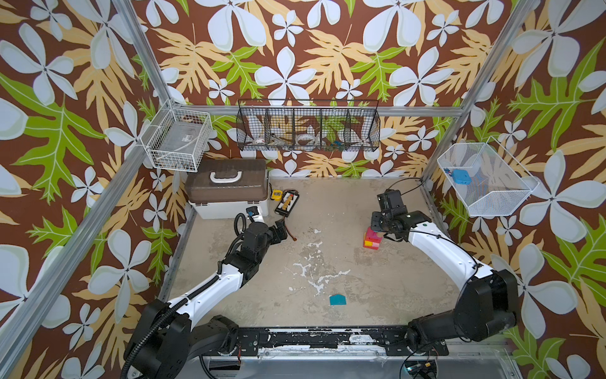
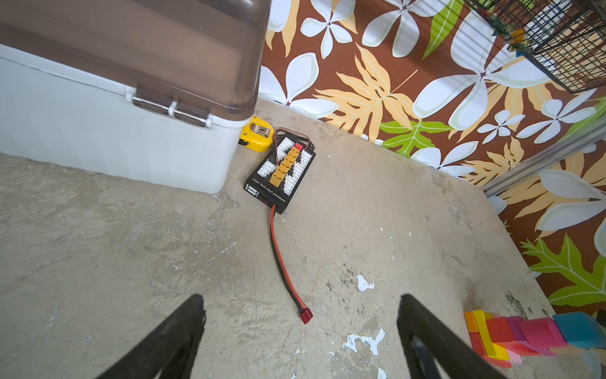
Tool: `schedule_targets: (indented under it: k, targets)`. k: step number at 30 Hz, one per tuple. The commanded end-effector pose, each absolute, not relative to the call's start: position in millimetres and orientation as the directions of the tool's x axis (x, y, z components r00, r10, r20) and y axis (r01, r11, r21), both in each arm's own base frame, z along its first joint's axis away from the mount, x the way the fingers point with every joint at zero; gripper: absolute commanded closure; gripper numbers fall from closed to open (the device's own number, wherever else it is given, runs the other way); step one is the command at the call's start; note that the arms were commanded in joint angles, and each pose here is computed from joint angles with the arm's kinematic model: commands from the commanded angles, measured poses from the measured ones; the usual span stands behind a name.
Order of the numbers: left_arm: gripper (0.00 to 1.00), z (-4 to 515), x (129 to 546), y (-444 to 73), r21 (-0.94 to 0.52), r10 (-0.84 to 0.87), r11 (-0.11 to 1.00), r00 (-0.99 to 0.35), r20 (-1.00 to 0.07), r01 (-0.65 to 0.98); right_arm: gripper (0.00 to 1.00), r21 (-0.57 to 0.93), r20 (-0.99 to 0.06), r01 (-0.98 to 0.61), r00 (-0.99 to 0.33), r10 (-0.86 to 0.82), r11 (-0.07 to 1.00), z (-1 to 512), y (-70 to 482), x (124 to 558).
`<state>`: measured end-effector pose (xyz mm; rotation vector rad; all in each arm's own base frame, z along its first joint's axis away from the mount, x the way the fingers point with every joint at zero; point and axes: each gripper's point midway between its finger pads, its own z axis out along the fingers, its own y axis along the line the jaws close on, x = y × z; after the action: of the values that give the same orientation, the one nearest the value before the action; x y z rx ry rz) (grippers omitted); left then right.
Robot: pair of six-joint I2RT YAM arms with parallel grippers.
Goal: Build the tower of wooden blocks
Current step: 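Lower the teal block onto the cylinders and open the right gripper, then move the open right gripper to the remaining teal block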
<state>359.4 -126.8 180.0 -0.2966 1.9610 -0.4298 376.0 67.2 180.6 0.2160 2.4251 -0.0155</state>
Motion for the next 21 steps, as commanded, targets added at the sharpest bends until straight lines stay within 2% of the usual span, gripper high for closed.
schedule_targets:
  k: [1, 4, 8, 11, 13, 16, 18, 21]
  targets:
    - [0.07, 187.2, 361.7, -126.2, -0.429, -0.398, 0.903, -0.392, -0.829, -0.01, 0.37, 0.076, -0.682, 0.098, -0.721, 0.123, 0.992, 205.0, 74.6, 358.1]
    - [0.07, 188.4, 361.9, -125.2, -0.427, -0.398, 0.904, -0.387, -0.832, -0.012, 0.22, 0.115, -0.727, 0.013, -0.68, 0.093, 0.993, 221.5, 90.9, 321.9]
    - [0.07, 187.1, 362.4, -125.1, -0.424, -0.396, 0.905, -0.389, -0.832, -0.015, 0.16, 0.249, -0.778, -0.243, -0.627, 0.044, 0.937, 220.0, 142.5, 268.0]
    - [0.07, 185.9, 362.2, -124.6, -0.422, -0.395, 0.907, -0.391, -0.832, -0.018, 0.19, 0.342, -0.803, -0.459, -0.595, 0.001, 0.82, 208.1, 175.8, 236.7]
    - [0.07, 186.3, 361.9, -124.5, -0.422, -0.395, 0.906, -0.39, -0.832, -0.018, 0.1, 0.34, -0.874, -0.679, -0.484, -0.048, 0.65, 217.4, 204.9, 209.6]
    - [0.07, 186.7, 360.6, -122.2, -0.417, -0.393, 0.909, -0.386, -0.835, -0.023, 0.09, 0.183, -0.959, -0.871, -0.261, -0.113, 0.457, 240.4, 223.2, 177.7]
    - [0.06, 187.7, 360.4, -120.0, -0.416, -0.396, 0.909, -0.376, -0.838, -0.03, 0.14, 0.048, -0.977, -0.896, -0.133, -0.164, 0.442, 250.8, 222.3, 176.6]
    - [0.06, 186.6, 361.4, -120.3, -0.413, -0.393, 0.91, -0.376, -0.839, -0.03, 0.26, -0.213, -0.918, -0.939, 0.099, -0.383, 0.269, 244.2, 227.6, 164.1]
